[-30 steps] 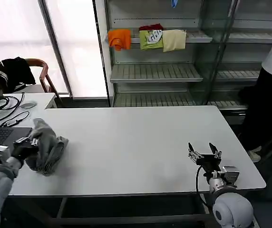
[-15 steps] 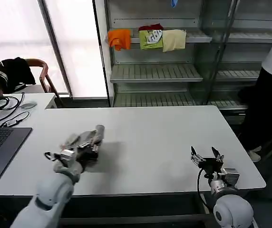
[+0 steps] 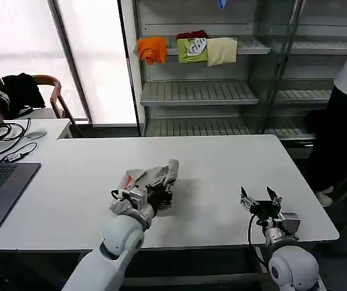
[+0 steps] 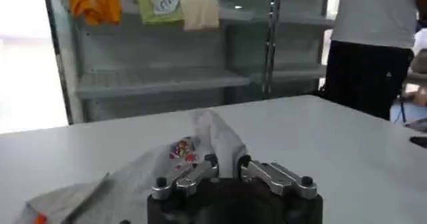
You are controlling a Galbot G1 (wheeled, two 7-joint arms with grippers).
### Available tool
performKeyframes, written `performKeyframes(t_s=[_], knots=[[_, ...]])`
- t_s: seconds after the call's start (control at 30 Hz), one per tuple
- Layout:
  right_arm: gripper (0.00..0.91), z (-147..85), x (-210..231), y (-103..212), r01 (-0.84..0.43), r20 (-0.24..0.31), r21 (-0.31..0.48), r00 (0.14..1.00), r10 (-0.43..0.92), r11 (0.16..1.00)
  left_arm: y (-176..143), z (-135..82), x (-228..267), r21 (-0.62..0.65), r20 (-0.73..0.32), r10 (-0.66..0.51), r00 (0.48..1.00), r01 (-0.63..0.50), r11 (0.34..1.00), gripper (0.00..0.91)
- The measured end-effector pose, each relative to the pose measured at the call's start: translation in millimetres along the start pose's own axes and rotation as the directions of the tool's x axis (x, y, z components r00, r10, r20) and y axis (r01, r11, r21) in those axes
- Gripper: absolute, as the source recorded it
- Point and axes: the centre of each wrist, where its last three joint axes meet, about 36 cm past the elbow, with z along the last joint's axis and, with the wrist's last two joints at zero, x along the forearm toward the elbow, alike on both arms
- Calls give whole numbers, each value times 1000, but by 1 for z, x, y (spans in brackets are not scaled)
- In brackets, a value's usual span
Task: Fold and organize the clothes.
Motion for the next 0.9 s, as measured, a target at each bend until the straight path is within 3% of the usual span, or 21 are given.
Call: performKeyframes(t_s=[0.43,0.9], knots=[[907,-3,-11,20,57,-33,-66,998,-59,996,-19,-4,2,49,23,19,1000,-20,999,907],[907,-15,-31,70,190,-111,-290,967,-231,938,23,-14,48,0,58,-115,992,115,993,907]])
